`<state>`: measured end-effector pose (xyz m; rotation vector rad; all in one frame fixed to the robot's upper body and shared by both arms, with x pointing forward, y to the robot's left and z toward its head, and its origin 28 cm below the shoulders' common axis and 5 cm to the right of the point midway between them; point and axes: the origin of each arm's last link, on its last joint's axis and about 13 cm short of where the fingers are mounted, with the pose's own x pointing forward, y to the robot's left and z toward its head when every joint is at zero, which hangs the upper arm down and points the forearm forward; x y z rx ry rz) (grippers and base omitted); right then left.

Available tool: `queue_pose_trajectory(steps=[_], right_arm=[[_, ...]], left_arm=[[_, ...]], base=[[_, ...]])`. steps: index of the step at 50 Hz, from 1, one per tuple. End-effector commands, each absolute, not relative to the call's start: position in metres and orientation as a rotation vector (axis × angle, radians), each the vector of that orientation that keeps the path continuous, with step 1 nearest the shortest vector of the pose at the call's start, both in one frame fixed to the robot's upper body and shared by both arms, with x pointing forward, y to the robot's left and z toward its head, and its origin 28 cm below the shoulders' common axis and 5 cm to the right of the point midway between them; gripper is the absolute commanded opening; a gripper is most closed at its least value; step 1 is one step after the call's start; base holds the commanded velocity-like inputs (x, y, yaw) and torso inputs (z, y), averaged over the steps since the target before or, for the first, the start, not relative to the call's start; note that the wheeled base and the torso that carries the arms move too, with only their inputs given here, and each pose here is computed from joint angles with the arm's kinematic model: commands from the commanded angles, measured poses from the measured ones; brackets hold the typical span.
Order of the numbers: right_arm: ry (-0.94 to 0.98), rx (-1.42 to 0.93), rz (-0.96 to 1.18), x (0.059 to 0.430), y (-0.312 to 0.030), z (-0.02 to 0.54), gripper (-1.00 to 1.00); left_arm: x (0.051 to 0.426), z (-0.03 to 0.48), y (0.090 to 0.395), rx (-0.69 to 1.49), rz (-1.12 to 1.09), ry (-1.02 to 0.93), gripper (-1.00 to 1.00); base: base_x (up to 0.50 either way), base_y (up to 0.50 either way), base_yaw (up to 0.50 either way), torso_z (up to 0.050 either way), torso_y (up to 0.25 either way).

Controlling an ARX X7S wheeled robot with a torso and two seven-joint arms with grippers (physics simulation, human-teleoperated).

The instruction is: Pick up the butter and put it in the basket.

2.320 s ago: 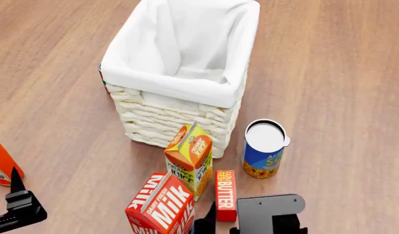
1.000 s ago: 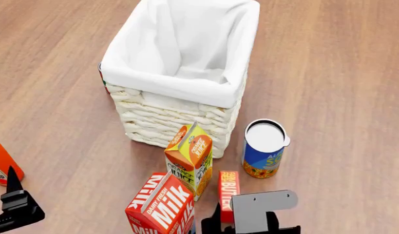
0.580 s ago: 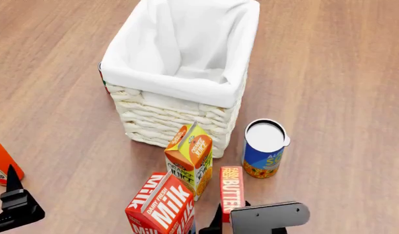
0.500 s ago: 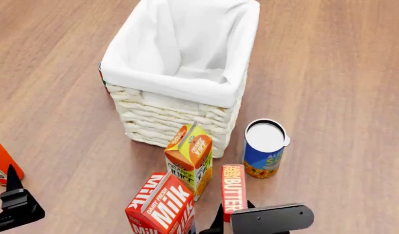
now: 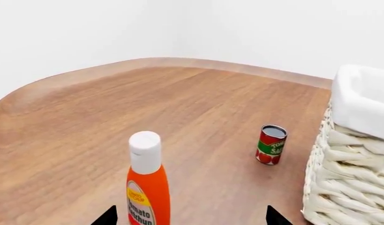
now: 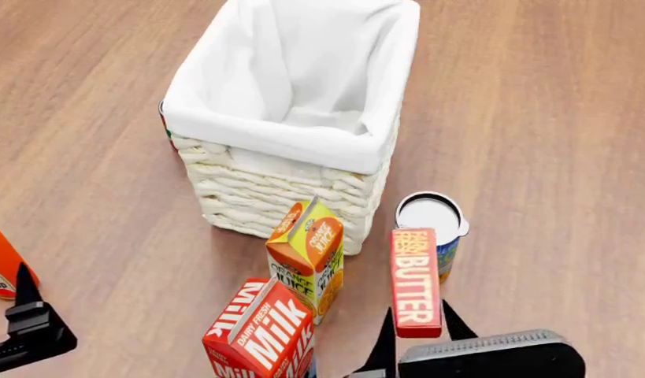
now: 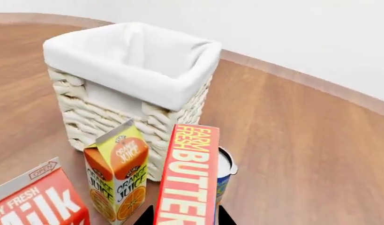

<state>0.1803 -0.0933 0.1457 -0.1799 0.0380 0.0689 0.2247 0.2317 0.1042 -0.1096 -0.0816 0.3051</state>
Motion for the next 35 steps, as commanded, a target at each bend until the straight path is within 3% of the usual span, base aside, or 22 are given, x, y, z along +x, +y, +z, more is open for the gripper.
queue_pose_trajectory(steps=[1,35], right_arm=[[-0.098,-0.226,0.002,0.156,-0.107,0.180,-1.00],[-0.042,-0.136,-0.138,0.179,-0.170,0.236,-1.00]], left_arm=[[0.218,0.105,0.229,-0.118,0.242,-0.081,1.00],[0.218,0.106,0.228,-0.124,0.245,-0.088,1.00]], base=[[0.00,0.00,0.00,0.000,0.000],[0.00,0.00,0.00,0.000,0.001]])
